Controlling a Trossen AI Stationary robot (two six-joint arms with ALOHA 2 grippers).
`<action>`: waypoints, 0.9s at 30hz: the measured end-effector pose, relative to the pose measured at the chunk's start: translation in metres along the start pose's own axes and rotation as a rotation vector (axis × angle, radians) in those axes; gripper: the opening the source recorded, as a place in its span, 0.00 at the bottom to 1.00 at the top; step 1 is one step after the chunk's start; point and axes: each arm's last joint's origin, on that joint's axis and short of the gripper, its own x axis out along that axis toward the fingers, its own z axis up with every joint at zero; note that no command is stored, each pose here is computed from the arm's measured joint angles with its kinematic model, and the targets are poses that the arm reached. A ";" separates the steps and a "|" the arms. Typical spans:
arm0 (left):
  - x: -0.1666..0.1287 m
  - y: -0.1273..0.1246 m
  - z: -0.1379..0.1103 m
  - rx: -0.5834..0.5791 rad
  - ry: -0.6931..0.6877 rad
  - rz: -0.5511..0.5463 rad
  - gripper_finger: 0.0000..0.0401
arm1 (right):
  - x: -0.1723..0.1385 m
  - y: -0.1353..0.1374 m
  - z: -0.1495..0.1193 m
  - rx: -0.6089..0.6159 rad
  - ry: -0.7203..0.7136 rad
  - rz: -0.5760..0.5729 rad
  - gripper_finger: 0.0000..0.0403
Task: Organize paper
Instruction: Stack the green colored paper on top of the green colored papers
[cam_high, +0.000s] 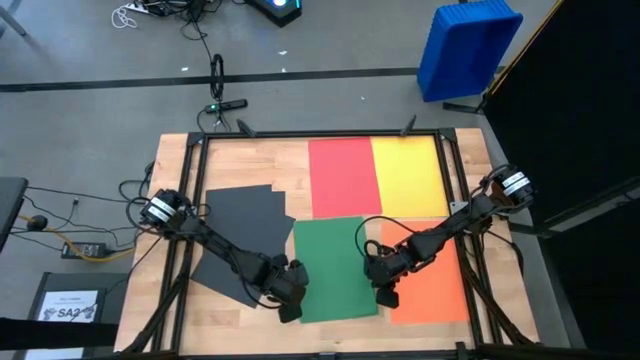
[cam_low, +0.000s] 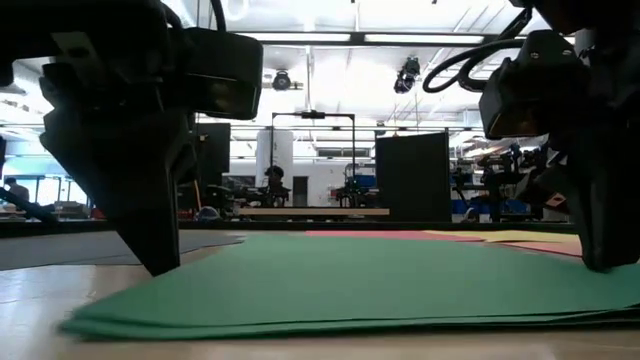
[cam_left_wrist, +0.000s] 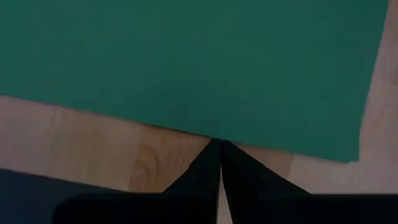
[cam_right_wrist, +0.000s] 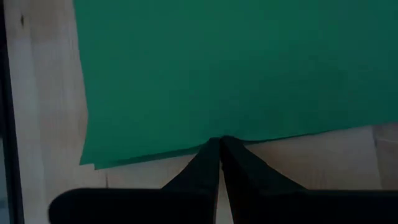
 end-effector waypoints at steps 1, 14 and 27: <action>0.000 0.000 0.000 0.001 0.002 0.001 0.00 | -0.001 0.001 -0.001 -0.003 0.001 0.001 0.00; -0.001 -0.001 -0.005 0.012 0.030 0.003 0.00 | -0.008 0.005 -0.008 0.017 0.060 0.013 0.00; -0.006 -0.010 0.015 0.063 -0.134 -0.017 0.00 | -0.016 0.012 0.001 -0.019 0.102 -0.020 0.00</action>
